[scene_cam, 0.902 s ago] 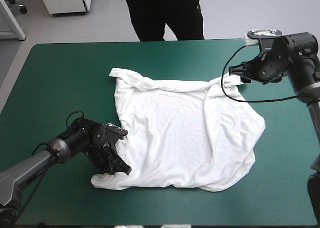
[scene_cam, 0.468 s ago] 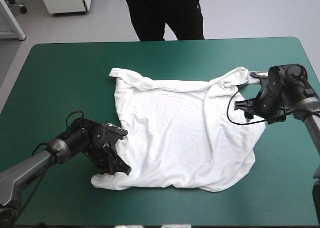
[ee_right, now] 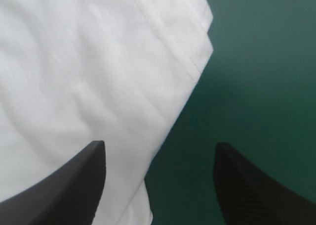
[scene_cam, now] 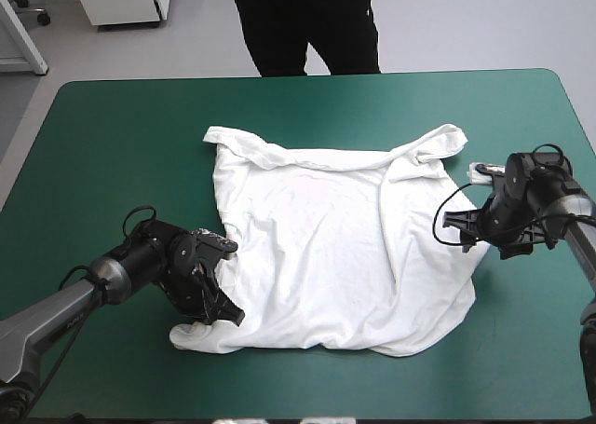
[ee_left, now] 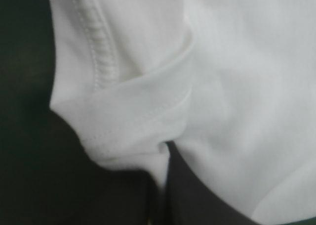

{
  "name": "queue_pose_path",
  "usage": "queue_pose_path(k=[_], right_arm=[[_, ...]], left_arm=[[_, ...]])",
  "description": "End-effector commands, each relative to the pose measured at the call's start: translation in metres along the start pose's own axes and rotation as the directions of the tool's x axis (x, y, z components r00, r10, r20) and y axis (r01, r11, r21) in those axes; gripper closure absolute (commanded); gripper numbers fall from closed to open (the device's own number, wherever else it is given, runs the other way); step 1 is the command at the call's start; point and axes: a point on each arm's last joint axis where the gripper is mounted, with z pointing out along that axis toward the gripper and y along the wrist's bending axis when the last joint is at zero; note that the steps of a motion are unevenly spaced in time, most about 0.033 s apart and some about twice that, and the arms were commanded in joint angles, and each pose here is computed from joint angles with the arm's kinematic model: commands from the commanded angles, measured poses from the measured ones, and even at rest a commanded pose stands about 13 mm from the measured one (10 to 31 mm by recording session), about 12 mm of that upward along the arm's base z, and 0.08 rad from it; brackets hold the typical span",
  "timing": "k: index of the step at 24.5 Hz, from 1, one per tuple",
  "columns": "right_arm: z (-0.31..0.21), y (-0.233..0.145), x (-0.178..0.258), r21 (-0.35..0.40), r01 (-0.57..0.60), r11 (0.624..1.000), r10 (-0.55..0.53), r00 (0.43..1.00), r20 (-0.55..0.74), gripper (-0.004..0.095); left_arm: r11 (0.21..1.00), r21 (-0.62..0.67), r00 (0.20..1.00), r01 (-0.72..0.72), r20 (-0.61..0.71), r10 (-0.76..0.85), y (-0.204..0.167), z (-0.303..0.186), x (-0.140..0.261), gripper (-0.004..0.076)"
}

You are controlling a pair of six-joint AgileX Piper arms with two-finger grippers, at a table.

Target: Fold the cloth

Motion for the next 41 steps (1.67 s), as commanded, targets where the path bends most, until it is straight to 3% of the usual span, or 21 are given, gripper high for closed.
queue_pose_path(k=[1,8,14,16,17,19,20,27,30,34,37,41], right_arm=[[0.004,-0.001,0.000,-0.025,-0.010,1.000,0.010,1.000,0.006,0.0323],[0.026,0.003,0.005,-0.079,-0.047,0.996,0.050,0.998,0.024,0.0327],[0.050,0.003,0.006,-0.060,-0.058,0.997,0.053,0.996,-0.075,0.0371],[0.057,0.005,0.007,-0.066,-0.053,0.996,0.045,0.991,-0.123,0.0479],[0.059,0.006,0.007,-0.079,-0.037,0.996,0.027,0.991,-0.133,0.0656],[0.058,0.007,0.008,-0.093,-0.035,0.995,0.022,0.991,-0.133,0.0882],[0.058,0.008,0.007,-0.097,-0.036,0.995,0.023,0.991,-0.132,0.0920],[0.041,0.008,0.014,-0.113,0.011,0.994,-0.026,0.990,-0.135,0.0925],[-0.015,0.009,0.019,-0.151,0.067,0.986,-0.065,0.998,0.022,0.0925],[-0.109,0.009,0.024,-0.179,0.146,0.973,-0.084,0.946,0.314,0.0925],[-0.189,0.010,0.029,-0.178,0.220,0.959,-0.092,0.837,0.540,0.0925],[-0.277,0.013,0.042,-0.161,0.331,0.930,-0.099,0.646,0.757,0.0925]], left_arm=[[0.998,0.053,0.998,0.017,0.053,-0.019,-0.009,-0.001,-0.004,0.0733],[0.998,0.055,0.998,0.018,0.057,-0.021,-0.009,-0.001,-0.005,0.0733],[0.998,0.055,0.998,0.018,0.057,-0.021,-0.009,-0.001,-0.005,0.0733],[0.998,0.055,0.998,0.018,0.057,-0.021,-0.009,-0.001,-0.005,0.0733],[0.998,0.055,0.998,0.018,0.057,-0.021,-0.009,-0.001,-0.005,0.0733],[0.998,0.055,0.998,0.018,0.057,-0.021,-0.009,-0.001,-0.005,0.0733],[0.998,0.055,0.998,0.018,0.057,-0.021,-0.009,-0.001,-0.005,0.0733],[0.998,0.041,0.994,0.040,0.099,-0.044,0.001,-0.017,-0.009,0.0733],[0.993,0.043,0.960,0.113,0.254,-0.120,0.022,-0.072,-0.023,0.0733],[0.994,0.018,0.870,0.112,0.482,-0.106,0.035,-0.169,-0.036,0.0733],[0.997,-0.028,0.720,0.071,0.694,-0.032,0.027,-0.251,-0.036,0.0733],[0.995,-0.082,0.444,0.051,0.894,0.051,0.010,-0.345,-0.010,0.0733]])
